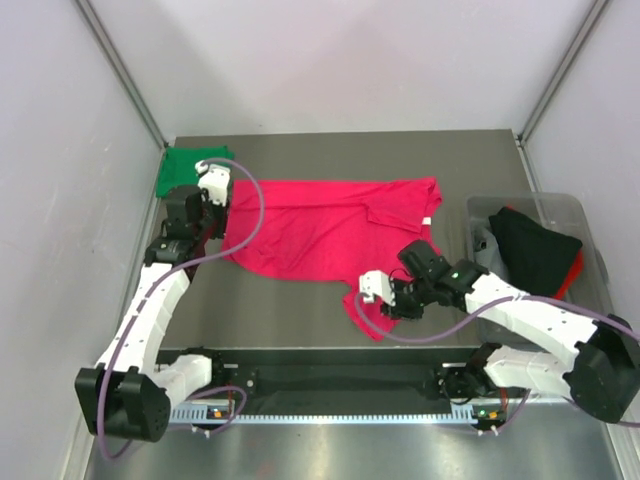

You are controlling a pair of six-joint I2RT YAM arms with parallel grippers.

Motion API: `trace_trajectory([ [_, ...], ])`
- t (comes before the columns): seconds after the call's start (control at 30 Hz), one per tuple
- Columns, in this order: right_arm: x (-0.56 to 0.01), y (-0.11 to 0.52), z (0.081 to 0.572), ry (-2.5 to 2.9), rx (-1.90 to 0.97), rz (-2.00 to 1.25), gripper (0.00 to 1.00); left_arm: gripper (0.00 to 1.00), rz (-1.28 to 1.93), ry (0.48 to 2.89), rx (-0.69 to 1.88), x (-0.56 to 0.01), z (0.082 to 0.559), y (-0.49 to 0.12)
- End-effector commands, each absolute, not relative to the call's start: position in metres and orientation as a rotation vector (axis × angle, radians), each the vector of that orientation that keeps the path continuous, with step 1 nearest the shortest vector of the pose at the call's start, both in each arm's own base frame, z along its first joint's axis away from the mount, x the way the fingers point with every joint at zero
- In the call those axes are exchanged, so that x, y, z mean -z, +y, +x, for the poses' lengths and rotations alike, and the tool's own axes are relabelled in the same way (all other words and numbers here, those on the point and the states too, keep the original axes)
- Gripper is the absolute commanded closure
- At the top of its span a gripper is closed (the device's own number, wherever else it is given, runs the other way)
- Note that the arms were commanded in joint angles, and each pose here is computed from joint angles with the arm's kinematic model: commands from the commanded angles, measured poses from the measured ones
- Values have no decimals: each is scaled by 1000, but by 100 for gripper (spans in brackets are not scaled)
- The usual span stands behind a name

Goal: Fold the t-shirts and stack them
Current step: Fold the tshirt

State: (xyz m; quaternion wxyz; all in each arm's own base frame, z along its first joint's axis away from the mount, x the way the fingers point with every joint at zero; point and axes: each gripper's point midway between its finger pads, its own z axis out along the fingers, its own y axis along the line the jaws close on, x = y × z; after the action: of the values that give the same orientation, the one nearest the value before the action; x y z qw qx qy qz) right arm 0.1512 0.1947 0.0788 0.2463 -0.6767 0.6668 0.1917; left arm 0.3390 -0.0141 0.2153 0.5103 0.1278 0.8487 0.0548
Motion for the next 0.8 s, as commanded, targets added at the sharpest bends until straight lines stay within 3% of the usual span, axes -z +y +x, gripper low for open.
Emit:
trace_trajectory([
  [0.0, -70, 214, 142, 1700, -526, -1952, 68, 59, 275, 2019, -123, -229, 351, -14],
  [0.77, -14, 239, 106, 1581, -474, -2255, 66, 59, 271, 2056, -164, -214, 361, -7],
])
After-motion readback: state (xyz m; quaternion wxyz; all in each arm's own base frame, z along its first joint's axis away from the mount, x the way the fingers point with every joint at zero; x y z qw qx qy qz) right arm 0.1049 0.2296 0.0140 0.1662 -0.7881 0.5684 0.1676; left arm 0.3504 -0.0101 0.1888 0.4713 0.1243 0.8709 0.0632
